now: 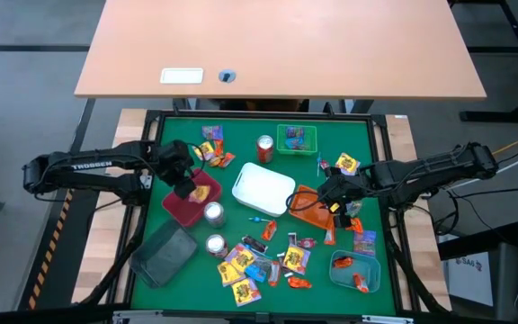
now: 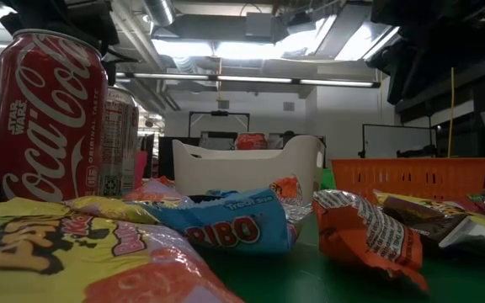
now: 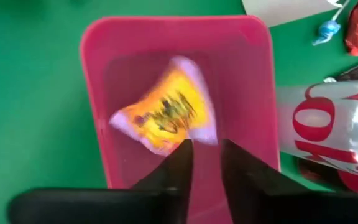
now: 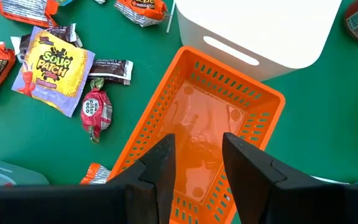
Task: Sort candy
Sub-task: Put the yellow candy into the red bin
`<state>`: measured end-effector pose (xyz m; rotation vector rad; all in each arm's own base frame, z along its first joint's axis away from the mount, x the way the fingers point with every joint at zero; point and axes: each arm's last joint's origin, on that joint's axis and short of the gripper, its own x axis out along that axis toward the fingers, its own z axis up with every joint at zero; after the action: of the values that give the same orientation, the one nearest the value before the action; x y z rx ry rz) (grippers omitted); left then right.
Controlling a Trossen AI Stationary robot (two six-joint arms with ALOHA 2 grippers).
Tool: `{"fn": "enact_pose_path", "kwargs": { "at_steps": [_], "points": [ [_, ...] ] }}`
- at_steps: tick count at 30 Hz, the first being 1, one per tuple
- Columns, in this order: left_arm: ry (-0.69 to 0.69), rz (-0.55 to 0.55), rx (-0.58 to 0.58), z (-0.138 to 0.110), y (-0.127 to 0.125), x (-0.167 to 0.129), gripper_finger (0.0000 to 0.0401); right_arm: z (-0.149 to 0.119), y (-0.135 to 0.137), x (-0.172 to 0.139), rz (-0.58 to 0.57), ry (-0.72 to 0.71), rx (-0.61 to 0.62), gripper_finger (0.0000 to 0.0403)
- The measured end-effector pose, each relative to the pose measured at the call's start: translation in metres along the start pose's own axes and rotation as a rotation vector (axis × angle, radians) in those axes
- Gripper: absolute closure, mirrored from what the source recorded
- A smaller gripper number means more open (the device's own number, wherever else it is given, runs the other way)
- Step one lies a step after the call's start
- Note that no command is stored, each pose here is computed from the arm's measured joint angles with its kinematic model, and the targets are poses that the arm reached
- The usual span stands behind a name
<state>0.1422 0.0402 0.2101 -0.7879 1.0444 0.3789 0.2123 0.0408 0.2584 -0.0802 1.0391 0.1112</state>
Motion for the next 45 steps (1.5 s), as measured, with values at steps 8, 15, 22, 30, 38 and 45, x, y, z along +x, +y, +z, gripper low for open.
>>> {"fn": "enact_pose_path", "kwargs": {
  "at_steps": [8, 15, 22, 30, 38, 45],
  "points": [
    [-0.236, 0.025, 0.029, 0.018, -0.006, -0.002, 0.0269, 0.000, 0.000, 0.000, 0.000, 0.000, 0.000, 0.0272],
    [-0.536, 0.221, -0.025, 0.037, -0.003, -0.009, 0.0270, 0.000, 0.000, 0.000, 0.000, -0.001, 0.000, 0.0272],
    [-0.509, 0.322, -0.107, 0.049, 0.014, 0.001, 0.0270, 0.000, 0.000, 0.000, 0.000, -0.002, 0.000, 0.0272],
    [-0.397, 0.449, -0.139, 0.068, 0.043, 0.028, 0.0270, 0.000, 0.000, 0.000, 0.000, -0.002, 0.000, 0.0272],
    [-0.321, 0.447, -0.159, 0.084, 0.070, 0.051, 0.0270, 0.000, 0.000, 0.000, 0.000, -0.002, 0.000, 0.0272],
    [-0.261, 0.465, -0.217, 0.088, 0.090, 0.068, 0.0271, 0.000, 0.000, 0.000, 0.000, -0.002, 0.000, 0.0272]
  ]
}}
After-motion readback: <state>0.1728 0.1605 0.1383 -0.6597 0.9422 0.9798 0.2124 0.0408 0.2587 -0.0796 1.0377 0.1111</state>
